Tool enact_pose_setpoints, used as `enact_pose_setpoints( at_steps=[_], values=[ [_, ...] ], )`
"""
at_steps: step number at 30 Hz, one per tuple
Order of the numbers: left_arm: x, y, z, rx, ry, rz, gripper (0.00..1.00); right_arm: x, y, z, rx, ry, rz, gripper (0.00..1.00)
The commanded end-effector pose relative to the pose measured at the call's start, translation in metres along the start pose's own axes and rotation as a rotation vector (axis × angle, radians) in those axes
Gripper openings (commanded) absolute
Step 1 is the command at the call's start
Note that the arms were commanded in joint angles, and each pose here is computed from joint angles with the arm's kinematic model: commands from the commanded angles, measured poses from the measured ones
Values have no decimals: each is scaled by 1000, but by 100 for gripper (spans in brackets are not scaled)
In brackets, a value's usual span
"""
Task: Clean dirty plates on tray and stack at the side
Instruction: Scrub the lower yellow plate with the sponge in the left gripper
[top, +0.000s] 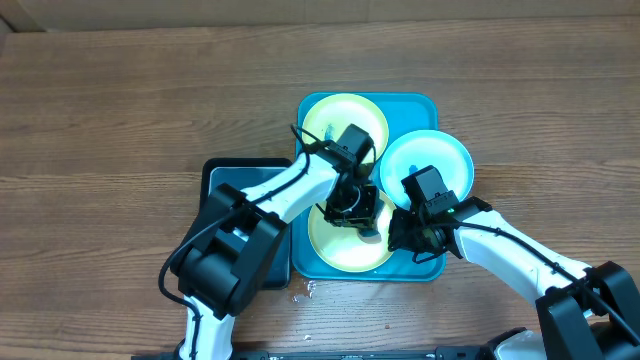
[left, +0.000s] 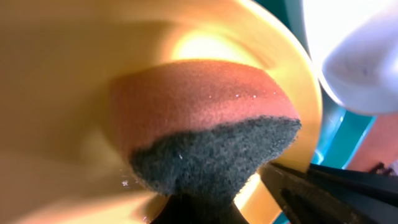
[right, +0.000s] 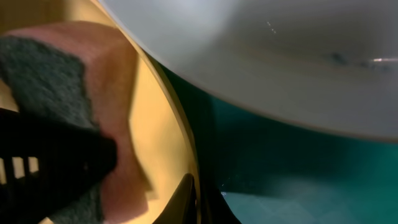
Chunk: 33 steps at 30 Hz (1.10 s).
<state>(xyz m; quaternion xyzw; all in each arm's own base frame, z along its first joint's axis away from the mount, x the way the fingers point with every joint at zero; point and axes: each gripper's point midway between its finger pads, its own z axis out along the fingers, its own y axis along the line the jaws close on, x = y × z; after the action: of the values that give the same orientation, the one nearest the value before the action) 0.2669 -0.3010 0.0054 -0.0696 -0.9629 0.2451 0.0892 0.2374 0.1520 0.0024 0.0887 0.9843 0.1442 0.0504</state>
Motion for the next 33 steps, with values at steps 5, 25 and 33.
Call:
enact_pose_setpoints(
  at_steps=[5,25,33],
  values=[
    [0,30,25,-57,43,-74,4,7,-23,7,96,12,10,4],
    [1,128,-72,-754,-34,-252,4,9,-25,7,103,21,12,4],
    [-9,63,-24,-371,3,-208,4,9,-25,7,101,19,12,4]
  ],
)
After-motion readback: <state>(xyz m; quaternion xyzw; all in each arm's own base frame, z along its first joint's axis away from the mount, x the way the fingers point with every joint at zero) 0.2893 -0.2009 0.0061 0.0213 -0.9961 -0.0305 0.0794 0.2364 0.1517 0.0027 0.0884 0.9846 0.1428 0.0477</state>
